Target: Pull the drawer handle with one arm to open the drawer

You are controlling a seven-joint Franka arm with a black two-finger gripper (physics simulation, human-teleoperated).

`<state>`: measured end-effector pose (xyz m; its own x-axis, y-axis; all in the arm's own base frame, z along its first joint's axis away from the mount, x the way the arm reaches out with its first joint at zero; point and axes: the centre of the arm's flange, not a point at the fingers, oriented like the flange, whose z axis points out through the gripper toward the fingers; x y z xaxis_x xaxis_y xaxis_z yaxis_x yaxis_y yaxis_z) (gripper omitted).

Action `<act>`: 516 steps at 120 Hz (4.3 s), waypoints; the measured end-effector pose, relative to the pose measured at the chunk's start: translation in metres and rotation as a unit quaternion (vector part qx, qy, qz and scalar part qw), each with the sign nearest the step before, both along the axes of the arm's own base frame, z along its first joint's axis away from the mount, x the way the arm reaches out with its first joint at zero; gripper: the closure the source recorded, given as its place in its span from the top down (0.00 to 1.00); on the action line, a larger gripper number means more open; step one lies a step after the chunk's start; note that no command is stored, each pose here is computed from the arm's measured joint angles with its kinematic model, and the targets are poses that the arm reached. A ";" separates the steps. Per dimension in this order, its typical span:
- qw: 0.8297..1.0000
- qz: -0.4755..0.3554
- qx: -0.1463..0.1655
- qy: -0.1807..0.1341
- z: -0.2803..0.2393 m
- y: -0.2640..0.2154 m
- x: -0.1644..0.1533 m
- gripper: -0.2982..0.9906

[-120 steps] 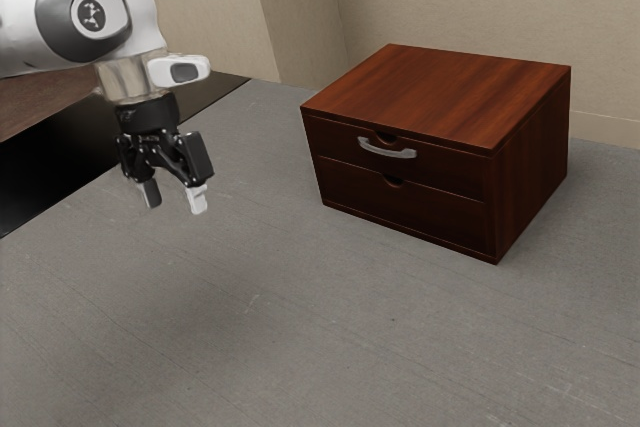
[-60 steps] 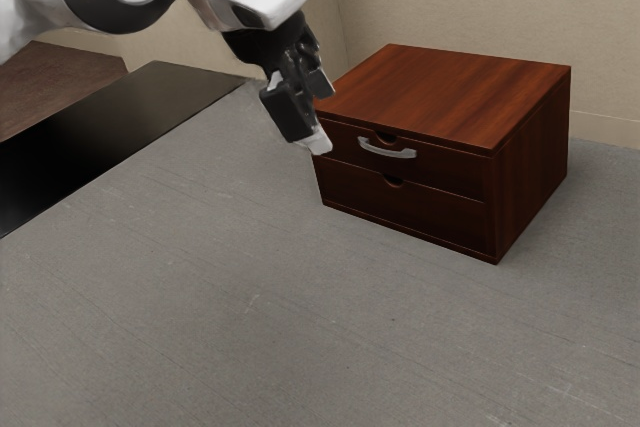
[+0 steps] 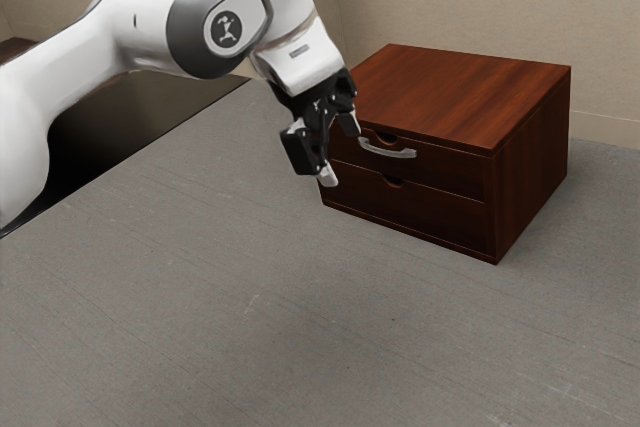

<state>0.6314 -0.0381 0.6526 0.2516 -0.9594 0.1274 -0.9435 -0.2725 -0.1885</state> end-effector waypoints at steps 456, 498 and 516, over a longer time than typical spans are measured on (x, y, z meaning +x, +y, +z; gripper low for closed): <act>0.994 -0.071 0.061 -0.052 -0.085 0.043 0.047 0.23; 0.994 -0.067 0.062 -0.056 -0.084 0.040 0.016 0.23; 0.994 -0.066 0.064 -0.063 -0.080 0.037 0.000 0.23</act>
